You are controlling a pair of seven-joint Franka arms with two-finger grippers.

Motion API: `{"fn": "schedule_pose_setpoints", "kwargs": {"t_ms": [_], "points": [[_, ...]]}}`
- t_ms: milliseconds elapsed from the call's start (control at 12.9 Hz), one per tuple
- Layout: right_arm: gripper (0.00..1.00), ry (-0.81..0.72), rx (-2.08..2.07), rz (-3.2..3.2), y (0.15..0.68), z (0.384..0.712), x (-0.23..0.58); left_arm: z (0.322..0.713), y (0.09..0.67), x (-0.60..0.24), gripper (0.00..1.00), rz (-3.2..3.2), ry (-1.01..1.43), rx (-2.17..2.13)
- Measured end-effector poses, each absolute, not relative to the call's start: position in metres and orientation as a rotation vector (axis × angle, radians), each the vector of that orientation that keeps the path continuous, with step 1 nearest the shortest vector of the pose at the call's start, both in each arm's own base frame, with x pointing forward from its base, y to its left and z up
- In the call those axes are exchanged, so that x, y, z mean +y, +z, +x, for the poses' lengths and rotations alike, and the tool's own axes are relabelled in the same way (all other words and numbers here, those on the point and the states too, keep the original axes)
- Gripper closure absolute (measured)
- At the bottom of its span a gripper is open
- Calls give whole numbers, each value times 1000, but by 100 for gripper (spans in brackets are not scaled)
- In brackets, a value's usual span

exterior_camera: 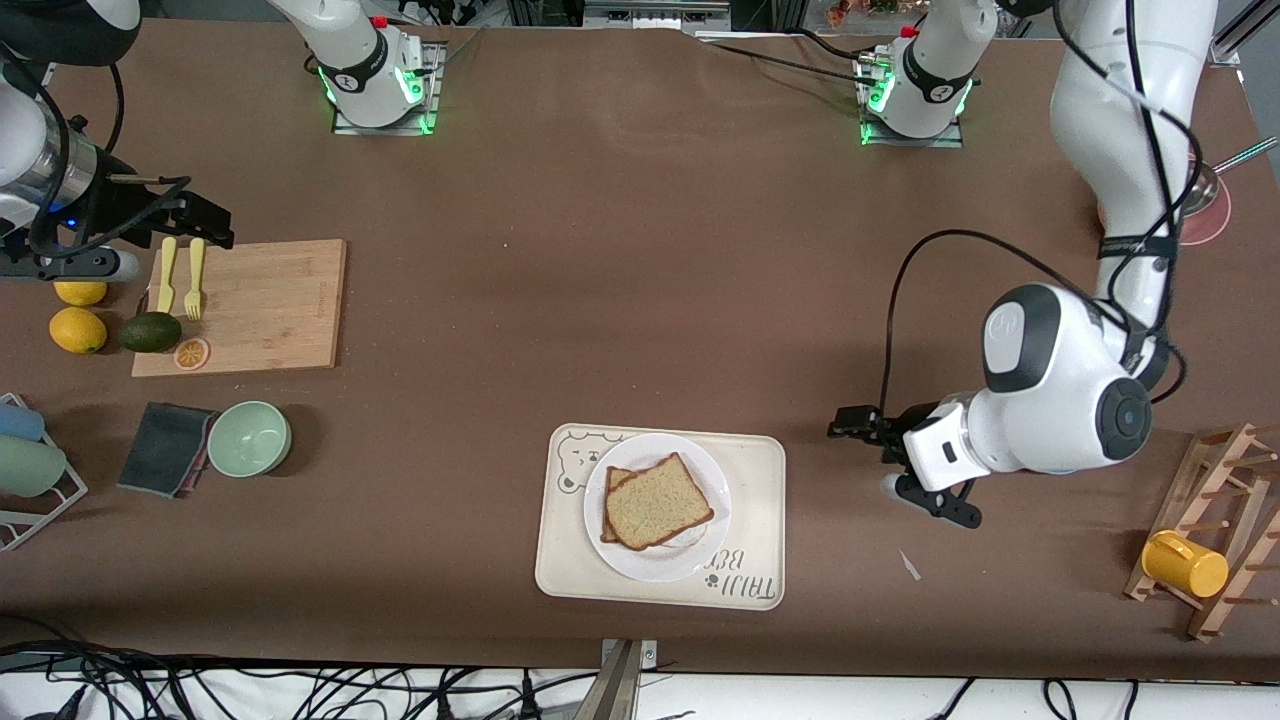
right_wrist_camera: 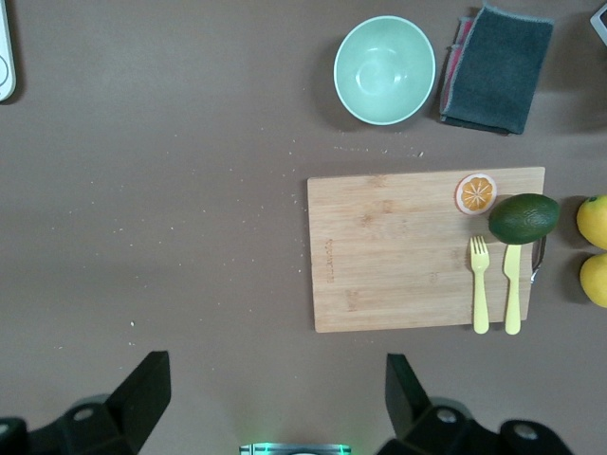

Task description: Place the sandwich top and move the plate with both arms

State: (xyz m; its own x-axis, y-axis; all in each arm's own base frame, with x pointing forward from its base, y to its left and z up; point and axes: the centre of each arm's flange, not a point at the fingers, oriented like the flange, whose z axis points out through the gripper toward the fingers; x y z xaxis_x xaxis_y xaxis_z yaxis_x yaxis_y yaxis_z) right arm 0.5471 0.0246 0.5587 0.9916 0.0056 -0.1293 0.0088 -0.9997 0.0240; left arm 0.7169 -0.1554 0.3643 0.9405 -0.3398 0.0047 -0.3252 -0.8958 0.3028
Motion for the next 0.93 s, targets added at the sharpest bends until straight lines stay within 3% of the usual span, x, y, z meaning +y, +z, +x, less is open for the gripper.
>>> {"fn": "schedule_pose_setpoints", "kwargs": {"t_ms": [387, 929], "points": [[0, -203, 11, 3110, 558, 547, 25, 681, 463, -137, 0, 2975, -158, -526], [0, -203, 11, 3110, 558, 547, 25, 621, 597, -125, 0, 3098, -52, -411]]}}
